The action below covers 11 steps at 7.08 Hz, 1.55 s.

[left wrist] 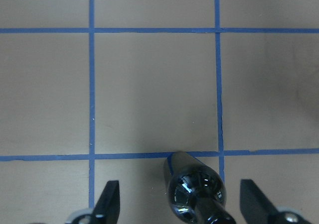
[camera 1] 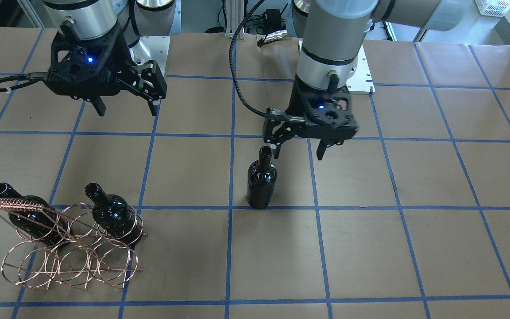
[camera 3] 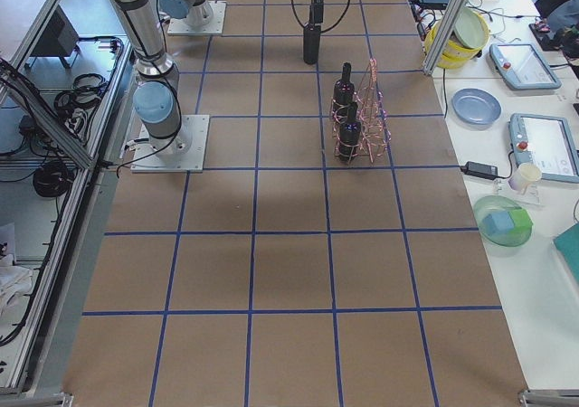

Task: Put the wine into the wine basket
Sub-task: 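Open the left gripper and lift away while the right arm swings toward the bottle, then lower the right gripper over the bottle neck and grasp it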

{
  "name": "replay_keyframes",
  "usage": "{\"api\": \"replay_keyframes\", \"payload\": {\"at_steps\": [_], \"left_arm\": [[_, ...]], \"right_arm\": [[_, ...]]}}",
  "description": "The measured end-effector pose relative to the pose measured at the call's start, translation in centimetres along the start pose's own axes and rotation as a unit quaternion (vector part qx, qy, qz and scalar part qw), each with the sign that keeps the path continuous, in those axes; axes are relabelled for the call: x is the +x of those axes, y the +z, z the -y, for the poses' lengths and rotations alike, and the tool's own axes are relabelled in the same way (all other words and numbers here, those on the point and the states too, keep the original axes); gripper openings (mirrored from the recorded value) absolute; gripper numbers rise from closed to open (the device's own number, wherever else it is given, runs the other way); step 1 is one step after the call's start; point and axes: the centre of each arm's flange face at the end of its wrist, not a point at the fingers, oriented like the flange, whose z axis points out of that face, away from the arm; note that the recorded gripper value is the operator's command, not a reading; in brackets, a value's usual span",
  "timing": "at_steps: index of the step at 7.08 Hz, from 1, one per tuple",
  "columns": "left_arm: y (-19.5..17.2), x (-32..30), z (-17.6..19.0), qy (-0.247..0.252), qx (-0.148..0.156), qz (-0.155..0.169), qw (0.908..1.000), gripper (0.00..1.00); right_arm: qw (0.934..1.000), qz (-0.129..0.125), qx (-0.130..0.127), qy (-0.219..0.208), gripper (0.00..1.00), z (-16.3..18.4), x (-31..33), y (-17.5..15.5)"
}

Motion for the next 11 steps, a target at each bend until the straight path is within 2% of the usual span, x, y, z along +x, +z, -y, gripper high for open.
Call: {"api": "replay_keyframes", "payload": {"at_steps": [1,2,4,5,7,9,11], "left_arm": [[-2.6,-4.0,1.6,-0.030,-0.013,-0.006,0.9995,0.95],[-4.4,-7.1,2.0,-0.044,-0.030,-0.008,0.9986,1.00],[-7.0,-8.5,-0.4,-0.044,-0.064,-0.006,0.9970,1.00],[-7.5,-8.6,-1.5,-0.041,-0.071,-0.002,0.9966,1.00],[-6.9,-9.3,-2.7,-0.004,-0.081,0.031,0.9962,1.00],[-6.8,-9.3,-3.1,0.047,-0.083,0.035,0.9948,1.00],[-7.1,-8.6,-3.6,0.063,-0.080,0.032,0.9942,1.00]], "right_arm": [[0.9999,0.002,0.003,0.017,1.00,0.5,-2.0,0.6],[0.9994,0.005,0.006,0.035,1.00,1.4,-4.5,1.3],[0.9976,0.008,0.015,0.067,1.00,2.3,-11.8,3.9],[0.9964,0.008,0.025,0.081,1.00,2.4,-15.2,5.7],[0.9952,0.012,0.036,0.091,1.00,2.3,-19.2,8.1],[0.9967,0.012,0.032,0.074,0.99,1.7,-21.6,9.9],[0.9982,0.008,0.020,0.055,0.94,0.9,-22.8,11.5]]}}
